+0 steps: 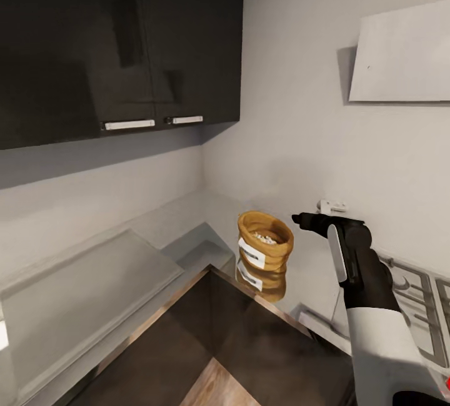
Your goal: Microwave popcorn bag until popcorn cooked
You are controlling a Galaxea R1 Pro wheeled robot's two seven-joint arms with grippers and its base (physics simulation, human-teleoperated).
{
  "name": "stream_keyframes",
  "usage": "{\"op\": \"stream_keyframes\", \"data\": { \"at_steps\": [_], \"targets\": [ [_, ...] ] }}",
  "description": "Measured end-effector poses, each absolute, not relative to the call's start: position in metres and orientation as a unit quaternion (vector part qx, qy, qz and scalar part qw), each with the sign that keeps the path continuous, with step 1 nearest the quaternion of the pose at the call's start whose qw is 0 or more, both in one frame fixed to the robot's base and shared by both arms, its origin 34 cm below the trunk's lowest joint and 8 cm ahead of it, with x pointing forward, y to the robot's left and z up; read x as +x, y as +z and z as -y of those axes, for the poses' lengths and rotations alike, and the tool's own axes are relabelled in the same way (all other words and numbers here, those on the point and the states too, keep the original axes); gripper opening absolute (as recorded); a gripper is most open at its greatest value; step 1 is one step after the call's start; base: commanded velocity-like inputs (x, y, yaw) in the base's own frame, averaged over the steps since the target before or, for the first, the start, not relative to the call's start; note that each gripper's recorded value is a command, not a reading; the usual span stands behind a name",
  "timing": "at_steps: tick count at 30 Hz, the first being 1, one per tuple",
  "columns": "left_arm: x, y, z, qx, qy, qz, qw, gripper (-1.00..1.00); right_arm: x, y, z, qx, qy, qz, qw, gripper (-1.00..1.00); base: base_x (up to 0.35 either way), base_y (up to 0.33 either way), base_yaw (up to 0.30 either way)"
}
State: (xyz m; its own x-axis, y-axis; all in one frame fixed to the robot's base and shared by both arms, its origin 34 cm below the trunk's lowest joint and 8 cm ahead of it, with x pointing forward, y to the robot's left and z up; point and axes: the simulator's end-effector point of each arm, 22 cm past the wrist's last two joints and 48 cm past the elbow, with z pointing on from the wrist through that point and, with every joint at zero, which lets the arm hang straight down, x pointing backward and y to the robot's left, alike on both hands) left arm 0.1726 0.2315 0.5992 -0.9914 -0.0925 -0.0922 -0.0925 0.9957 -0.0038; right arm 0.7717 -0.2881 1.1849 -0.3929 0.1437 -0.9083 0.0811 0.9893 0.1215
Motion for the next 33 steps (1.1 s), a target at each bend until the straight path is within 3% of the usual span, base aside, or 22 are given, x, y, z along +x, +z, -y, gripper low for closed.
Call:
{"op": "stream_keyframes", "data": {
  "at_steps": [15, 24, 28, 33],
  "targets": [
    [0.173, 0.599, -0.232, -0.046, 0.000, -0.998, 0.046, 1.00, 0.760, 1.160, 0.295, 0.074, 0.024, -0.866, 0.493, 1.00, 0.013, 0.000, 0.000],
    [0.173, 0.599, -0.231, -0.046, 0.000, -0.998, 0.046, 1.00, 0.807, 1.200, 0.298, 0.084, 0.010, -0.876, 0.476, 1.00, 0.000, 0.000, 0.000],
    [0.173, 0.599, -0.232, -0.046, 0.000, -0.998, 0.046, 1.00, 0.827, 1.176, 0.287, 0.078, 0.001, -0.914, 0.397, 1.00, 0.000, 0.000, 0.000],
    [0.173, 0.599, -0.232, -0.046, 0.000, -0.998, 0.046, 1.00, 0.826, 1.169, 0.292, 0.082, -0.015, -0.921, 0.380, 1.00, 0.000, 0.000, 0.000]
  ]
}}
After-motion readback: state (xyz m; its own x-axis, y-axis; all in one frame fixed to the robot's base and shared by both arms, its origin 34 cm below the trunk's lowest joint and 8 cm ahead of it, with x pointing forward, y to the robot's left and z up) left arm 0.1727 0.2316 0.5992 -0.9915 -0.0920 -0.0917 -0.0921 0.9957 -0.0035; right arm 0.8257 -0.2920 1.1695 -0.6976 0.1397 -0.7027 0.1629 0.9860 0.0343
